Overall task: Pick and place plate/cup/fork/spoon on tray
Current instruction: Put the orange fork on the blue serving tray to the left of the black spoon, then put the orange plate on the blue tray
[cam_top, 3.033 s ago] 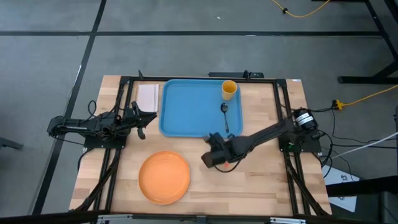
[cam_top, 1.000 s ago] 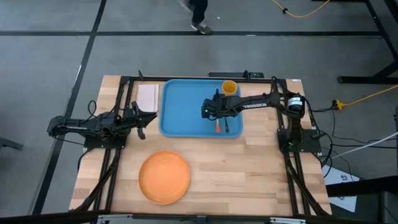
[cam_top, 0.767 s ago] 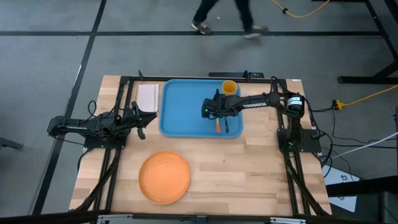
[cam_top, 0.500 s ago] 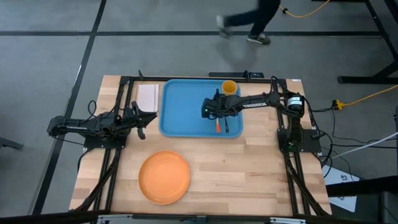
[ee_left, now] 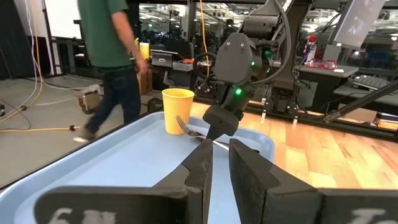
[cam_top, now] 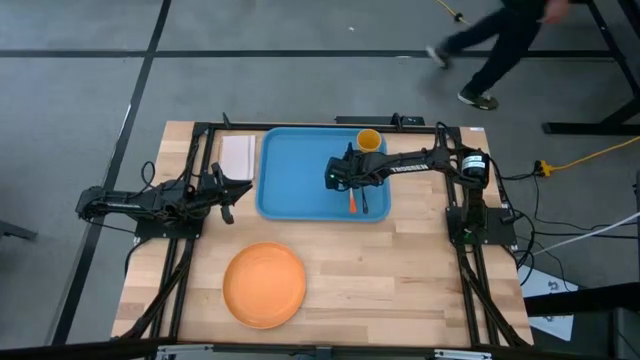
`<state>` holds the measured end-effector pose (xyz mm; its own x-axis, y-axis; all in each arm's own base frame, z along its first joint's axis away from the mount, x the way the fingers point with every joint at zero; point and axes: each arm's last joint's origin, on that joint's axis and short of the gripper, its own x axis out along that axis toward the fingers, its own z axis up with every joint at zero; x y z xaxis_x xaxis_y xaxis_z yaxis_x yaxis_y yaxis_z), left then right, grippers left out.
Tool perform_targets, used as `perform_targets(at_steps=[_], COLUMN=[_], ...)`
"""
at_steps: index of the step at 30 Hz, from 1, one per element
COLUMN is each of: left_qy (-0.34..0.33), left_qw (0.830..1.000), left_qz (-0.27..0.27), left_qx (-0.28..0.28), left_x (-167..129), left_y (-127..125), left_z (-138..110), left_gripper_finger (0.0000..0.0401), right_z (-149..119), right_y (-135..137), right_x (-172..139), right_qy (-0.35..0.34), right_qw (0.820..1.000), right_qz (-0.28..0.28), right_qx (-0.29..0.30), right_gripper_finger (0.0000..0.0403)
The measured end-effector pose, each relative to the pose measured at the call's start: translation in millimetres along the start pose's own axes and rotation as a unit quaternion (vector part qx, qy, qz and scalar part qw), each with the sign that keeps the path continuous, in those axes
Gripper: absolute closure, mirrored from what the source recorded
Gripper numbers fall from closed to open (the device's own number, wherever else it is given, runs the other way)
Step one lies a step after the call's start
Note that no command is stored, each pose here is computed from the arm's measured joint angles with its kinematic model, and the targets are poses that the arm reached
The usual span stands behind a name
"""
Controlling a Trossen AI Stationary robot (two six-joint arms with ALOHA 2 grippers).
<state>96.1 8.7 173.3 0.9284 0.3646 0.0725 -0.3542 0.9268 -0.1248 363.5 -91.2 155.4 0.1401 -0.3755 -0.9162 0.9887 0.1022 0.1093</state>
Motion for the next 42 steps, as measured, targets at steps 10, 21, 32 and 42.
perform_targets(at_steps=[10, 21, 32, 42], left_qy=[0.000, 0.000, 0.000, 0.000], left_qw=[1.000, 1.000, 1.000, 1.000], left_qz=[0.000, 0.000, 0.000, 0.000], left_qx=[0.000, 0.000, 0.000, 0.000], left_x=[0.0, 0.0, 0.0, 0.0], left_y=[0.0, 0.0, 0.0, 0.0], left_z=[0.0, 0.0, -0.1, 0.0], left_gripper_finger=[0.0354, 0.0354, 0.0354, 0.0354], right_z=[0.8, 2.1, 2.6, 4.4], right_y=[-0.3, -0.5, -3.0, -1.2], right_x=[10.2, 9.8, 10.2, 7.5], right_qy=[0.013, 0.011, 0.014, 0.012], right_qw=[1.000, 1.000, 1.000, 1.000], right_qz=[-0.005, -0.004, -0.014, -0.009], right_qx=[0.004, 0.005, 0.000, 0.002], right_gripper_finger=[0.0360, 0.0328, 0.0329, 0.0321])
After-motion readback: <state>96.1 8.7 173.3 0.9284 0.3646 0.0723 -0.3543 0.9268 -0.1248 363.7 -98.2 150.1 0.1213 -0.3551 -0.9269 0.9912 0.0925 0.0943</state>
